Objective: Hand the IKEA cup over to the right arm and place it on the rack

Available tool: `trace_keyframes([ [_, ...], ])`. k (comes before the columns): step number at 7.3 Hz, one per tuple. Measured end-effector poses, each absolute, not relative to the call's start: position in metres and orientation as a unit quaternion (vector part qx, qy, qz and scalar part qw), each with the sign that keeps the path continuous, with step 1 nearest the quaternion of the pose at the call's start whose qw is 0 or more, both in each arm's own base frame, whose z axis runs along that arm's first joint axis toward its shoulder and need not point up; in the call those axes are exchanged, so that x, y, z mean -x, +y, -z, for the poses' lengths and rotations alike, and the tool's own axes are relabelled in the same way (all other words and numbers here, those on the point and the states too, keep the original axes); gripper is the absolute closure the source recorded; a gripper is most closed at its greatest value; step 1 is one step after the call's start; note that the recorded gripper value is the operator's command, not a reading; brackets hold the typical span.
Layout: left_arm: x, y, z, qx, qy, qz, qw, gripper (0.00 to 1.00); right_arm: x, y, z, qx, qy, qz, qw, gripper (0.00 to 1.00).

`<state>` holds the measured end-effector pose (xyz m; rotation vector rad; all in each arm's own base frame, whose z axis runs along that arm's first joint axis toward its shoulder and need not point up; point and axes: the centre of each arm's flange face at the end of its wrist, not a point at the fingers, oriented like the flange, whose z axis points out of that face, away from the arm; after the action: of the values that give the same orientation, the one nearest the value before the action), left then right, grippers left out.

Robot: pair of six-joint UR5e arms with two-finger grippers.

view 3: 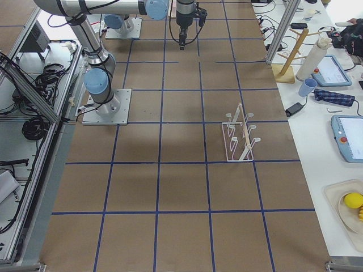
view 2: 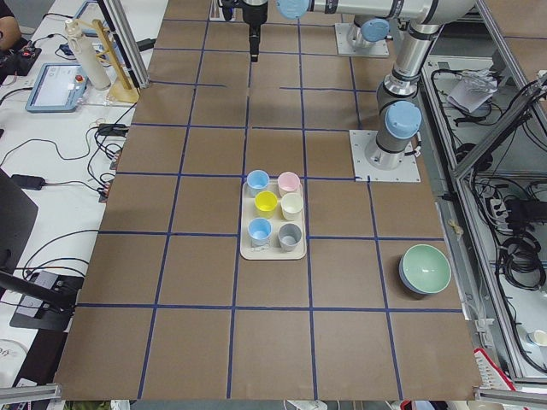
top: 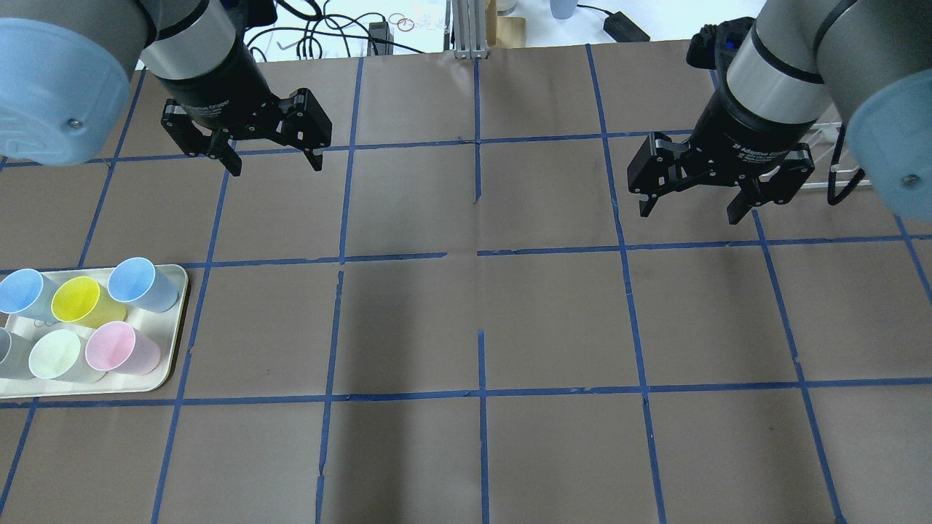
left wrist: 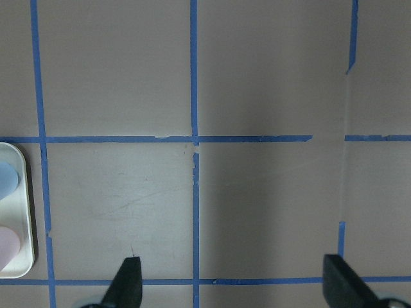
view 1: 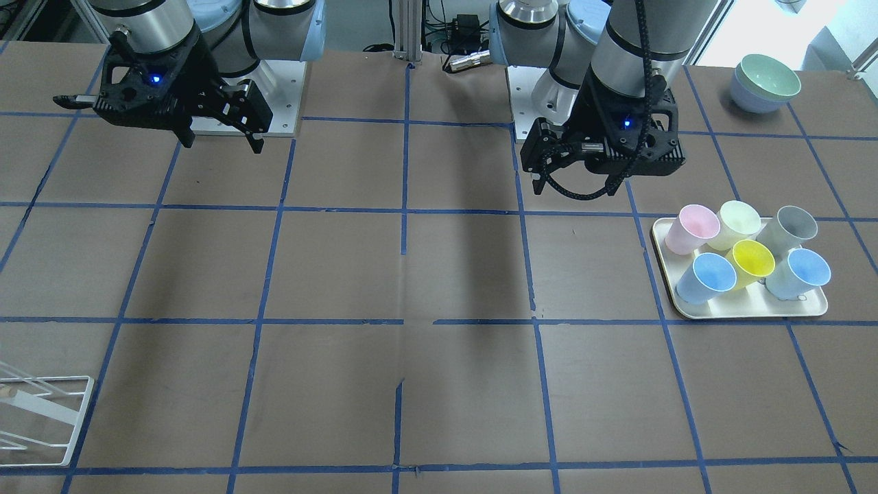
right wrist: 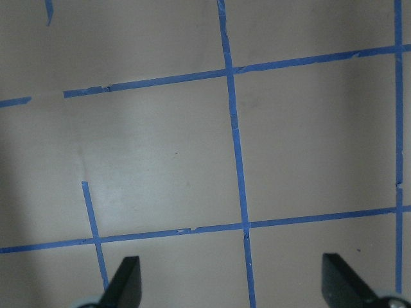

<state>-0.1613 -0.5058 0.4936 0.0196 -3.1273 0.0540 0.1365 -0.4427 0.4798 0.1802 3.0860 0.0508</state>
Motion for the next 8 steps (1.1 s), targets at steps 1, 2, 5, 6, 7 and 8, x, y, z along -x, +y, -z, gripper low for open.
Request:
trace_keyframes([
  [1,0.161,-0.507,-0.494,-0.007,-1.0,-0.018,0.007,0.0,-0.136,-0.443,-0.48,-0.059,0.998,-0.016,0.025,0.0],
  [2,0.161,-0.507,-0.494,-0.007,-1.0,-0.018,0.007,0.0,-0.135,-0.443,-0.479,-0.06,0.998,-0.017,0.024,0.0],
  [5,0.157,-0.506,-0.494,-0.009,-1.0,-0.017,0.007,0.0,-0.135,-0.444,-0.48,-0.061,0.998,-0.012,0.025,0.0],
  [6,0.152,-0.505,-0.493,0.0,-1.0,-0.016,0.006,0.0,-0.135,-0.444,-0.48,-0.06,0.998,-0.012,0.025,0.0],
  [7,0.145,-0.504,-0.492,0.021,-1.0,-0.012,0.002,0.0,-0.135,-0.444,-0.481,-0.061,0.998,-0.013,0.025,0.0],
  [8,0.128,-0.502,-0.487,0.055,-0.998,-0.004,-0.011,0.0,-0.135,-0.444,-0.481,-0.061,0.998,-0.012,0.027,0.0],
])
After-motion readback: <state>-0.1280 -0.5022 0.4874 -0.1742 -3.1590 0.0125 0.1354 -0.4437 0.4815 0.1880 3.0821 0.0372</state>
